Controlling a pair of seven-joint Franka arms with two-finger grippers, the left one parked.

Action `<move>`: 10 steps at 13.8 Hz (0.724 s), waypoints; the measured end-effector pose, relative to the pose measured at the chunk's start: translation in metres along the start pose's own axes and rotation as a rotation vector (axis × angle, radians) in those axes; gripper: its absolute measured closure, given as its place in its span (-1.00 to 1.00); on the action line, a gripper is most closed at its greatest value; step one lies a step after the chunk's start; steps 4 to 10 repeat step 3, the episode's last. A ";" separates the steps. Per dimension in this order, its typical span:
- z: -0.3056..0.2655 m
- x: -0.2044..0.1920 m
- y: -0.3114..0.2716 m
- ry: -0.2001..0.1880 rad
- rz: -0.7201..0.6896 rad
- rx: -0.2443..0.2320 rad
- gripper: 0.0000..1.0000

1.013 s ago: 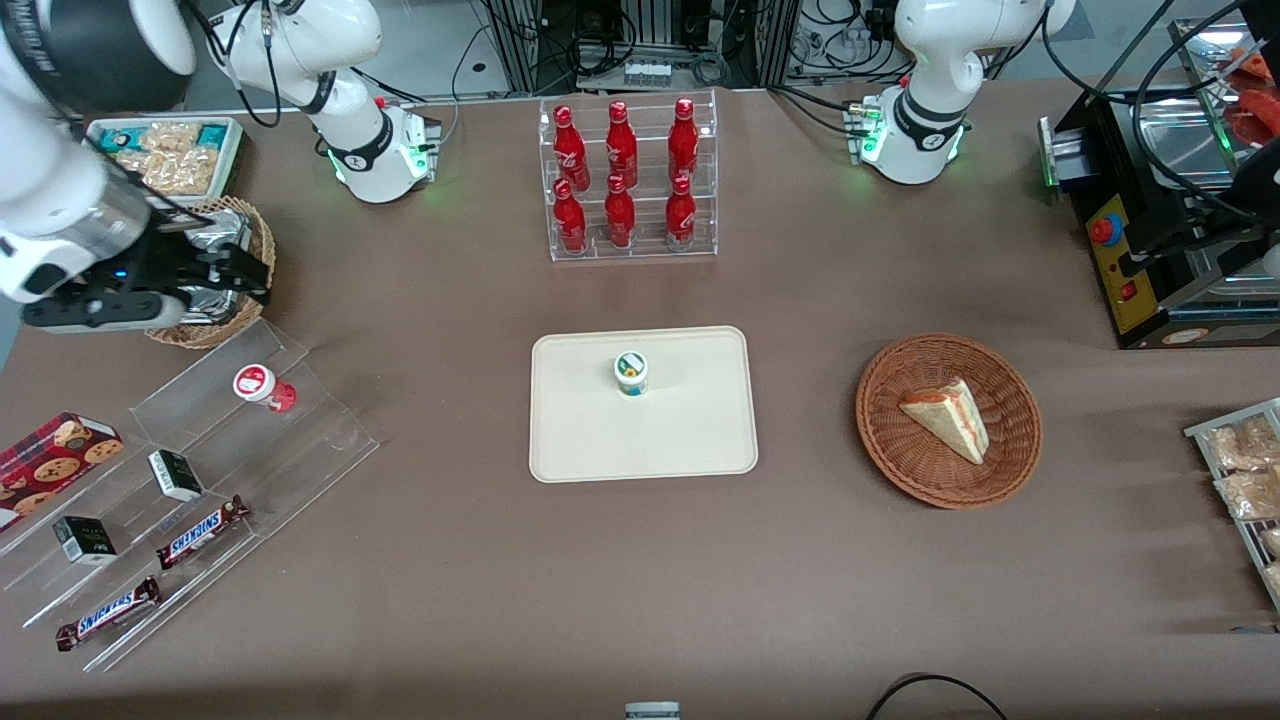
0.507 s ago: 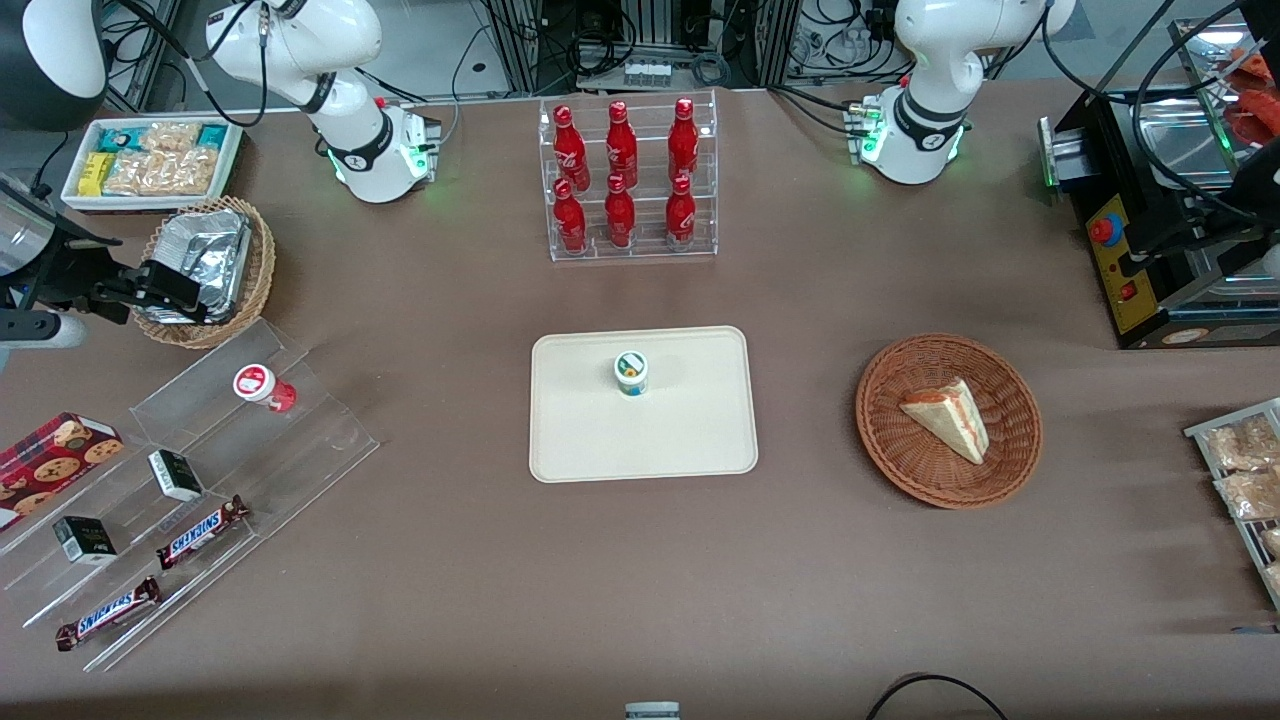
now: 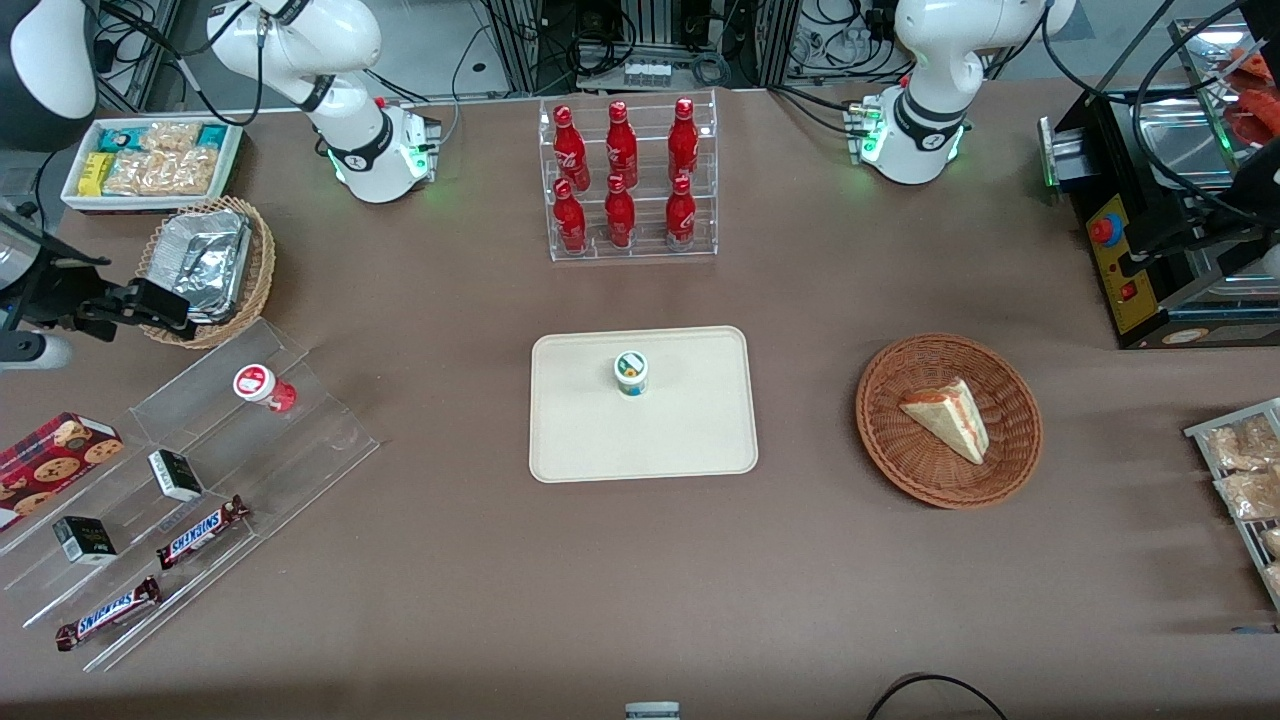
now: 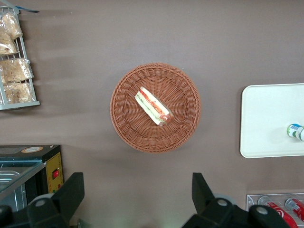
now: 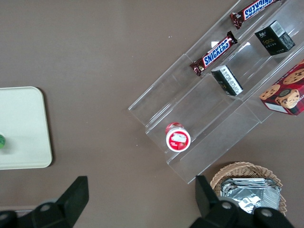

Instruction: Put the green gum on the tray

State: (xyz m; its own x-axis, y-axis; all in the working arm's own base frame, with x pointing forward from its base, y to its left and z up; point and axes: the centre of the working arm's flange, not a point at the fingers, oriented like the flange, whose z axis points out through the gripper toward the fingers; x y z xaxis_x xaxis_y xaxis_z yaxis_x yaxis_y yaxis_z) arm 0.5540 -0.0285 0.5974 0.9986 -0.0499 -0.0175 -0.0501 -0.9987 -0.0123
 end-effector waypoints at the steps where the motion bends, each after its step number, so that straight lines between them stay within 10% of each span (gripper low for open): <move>1: 0.000 0.002 0.002 -0.001 0.004 0.000 -1.00; 10: 0.000 0.003 0.004 -0.002 0.008 0.000 -1.00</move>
